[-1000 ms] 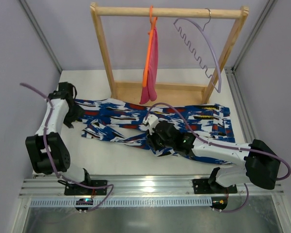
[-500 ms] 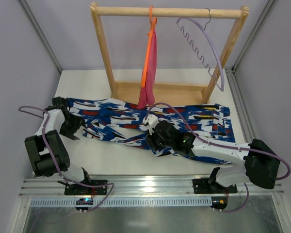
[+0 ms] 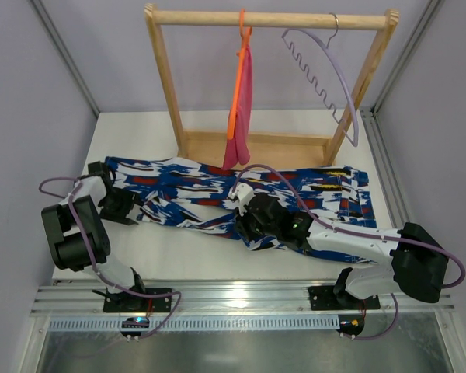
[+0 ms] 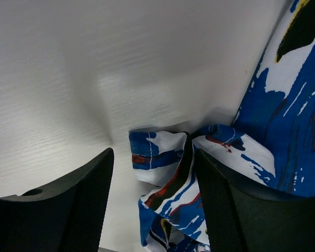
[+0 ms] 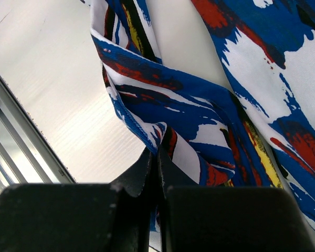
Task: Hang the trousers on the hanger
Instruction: Fold the trousers
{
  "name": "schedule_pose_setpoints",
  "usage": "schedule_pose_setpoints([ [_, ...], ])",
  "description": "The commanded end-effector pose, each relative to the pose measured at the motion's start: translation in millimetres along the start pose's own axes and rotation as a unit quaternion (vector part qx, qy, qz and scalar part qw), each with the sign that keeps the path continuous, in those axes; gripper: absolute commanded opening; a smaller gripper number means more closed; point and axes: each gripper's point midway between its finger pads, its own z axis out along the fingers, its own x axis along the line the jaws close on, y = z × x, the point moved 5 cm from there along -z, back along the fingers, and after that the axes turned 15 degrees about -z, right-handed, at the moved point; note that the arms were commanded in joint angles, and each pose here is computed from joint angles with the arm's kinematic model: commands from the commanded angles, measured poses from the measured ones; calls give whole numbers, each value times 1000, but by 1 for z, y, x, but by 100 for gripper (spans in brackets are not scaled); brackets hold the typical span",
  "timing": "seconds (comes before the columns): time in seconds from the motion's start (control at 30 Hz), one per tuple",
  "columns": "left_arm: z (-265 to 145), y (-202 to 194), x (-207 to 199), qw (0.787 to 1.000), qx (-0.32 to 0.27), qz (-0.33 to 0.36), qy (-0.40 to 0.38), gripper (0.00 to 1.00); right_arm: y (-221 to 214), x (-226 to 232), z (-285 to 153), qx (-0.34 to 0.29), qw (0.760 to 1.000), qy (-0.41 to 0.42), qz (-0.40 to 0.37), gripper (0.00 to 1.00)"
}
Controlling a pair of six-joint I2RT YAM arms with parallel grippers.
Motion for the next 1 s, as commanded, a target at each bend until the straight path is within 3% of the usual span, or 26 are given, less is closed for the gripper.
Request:
schedule_pose_setpoints([
  [0.0, 0, -2, -4, 1000, 14, -22, -15, 62, 17, -1, -4, -31, 1000, 0, 2, 4],
  [0.13, 4, -4, -8, 999, 28, -29, -22, 42, 17, -1, -3, -31, 1000, -1, 3, 4],
  [0.17, 5, -5, -8, 999, 31, -29, -20, 27, 17, -1, -3, -31, 1000, -1, 3, 4],
  [0.27, 2, -2, -8, 1000, 21, -19, -13, 1, 17, -1, -6, -31, 1000, -1, 3, 4],
  [0.4, -29, 16, -13, 998, -53, 27, -8, 0, 14, 0, -15, -16, 1000, 0, 9, 4],
  [0.57, -95, 50, -18, 977, -200, 79, -3, 1, 31, 0, -40, -15, 999, 0, 28, 4],
  [0.67, -125, 60, -14, 962, -254, 103, -2, 1, 37, 1, -50, -22, 999, 0, 46, 4],
  [0.97, -124, 68, 5, 940, -269, 199, 61, 5, 61, 22, -61, -74, 992, 83, 68, 4],
])
